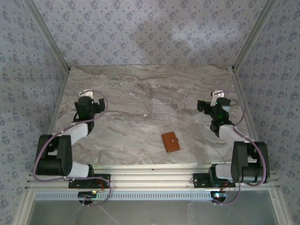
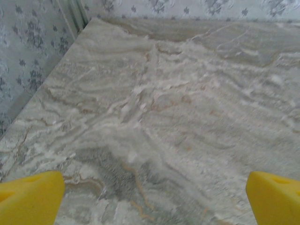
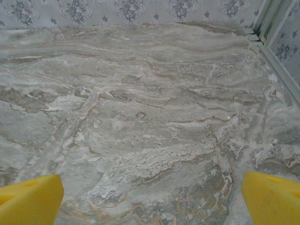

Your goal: Take the credit cards out of the card holder

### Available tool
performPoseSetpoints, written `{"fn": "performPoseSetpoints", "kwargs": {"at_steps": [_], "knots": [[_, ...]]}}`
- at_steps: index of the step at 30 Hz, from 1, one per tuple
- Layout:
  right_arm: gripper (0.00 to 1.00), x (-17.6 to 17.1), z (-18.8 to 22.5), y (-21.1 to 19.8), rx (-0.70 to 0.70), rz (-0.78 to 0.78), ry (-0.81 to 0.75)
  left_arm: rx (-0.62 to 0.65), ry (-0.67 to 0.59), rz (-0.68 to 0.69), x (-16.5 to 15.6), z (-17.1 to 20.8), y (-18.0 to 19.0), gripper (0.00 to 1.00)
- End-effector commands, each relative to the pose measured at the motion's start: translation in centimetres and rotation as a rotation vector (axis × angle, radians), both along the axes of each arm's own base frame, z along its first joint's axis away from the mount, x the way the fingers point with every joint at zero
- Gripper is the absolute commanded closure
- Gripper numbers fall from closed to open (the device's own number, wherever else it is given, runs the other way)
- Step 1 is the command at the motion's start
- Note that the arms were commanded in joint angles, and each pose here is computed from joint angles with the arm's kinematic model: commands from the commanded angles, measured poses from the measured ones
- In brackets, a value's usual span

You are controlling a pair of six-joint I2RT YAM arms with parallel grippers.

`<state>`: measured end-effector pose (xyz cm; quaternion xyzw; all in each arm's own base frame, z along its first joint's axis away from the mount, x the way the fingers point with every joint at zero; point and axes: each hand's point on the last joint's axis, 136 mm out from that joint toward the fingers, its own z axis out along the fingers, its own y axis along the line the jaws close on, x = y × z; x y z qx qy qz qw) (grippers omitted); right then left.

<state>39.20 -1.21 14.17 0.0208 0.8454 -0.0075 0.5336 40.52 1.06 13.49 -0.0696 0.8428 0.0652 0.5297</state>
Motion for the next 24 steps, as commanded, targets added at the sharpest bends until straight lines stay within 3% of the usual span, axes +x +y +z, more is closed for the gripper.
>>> {"fn": "performPoseSetpoints", "kwargs": {"at_steps": [1,6,16,22,24], "knots": [[0.00,-1.9,-0.2,1.6,0.097,0.010,0.162,-0.004,0.107,0.015,-1.1,0.4,-1.4,0.00],[0.03,-4.3,0.7,5.0,0.184,0.067,0.301,-0.133,0.201,-0.093,-2.6,1.9,-6.1,0.01],[0.12,-7.9,0.7,11.7,0.279,0.205,0.494,-0.359,0.429,-0.273,-5.7,0.8,-16.0,0.01],[0.27,-8.5,-1.8,15.0,0.329,0.248,0.596,-0.468,0.569,-0.337,-8.0,-1.9,-20.6,0.01],[0.27,-9.1,-2.6,16.0,0.308,0.262,0.646,-0.504,0.599,-0.351,-8.8,-2.5,-21.7,0.01]]}}
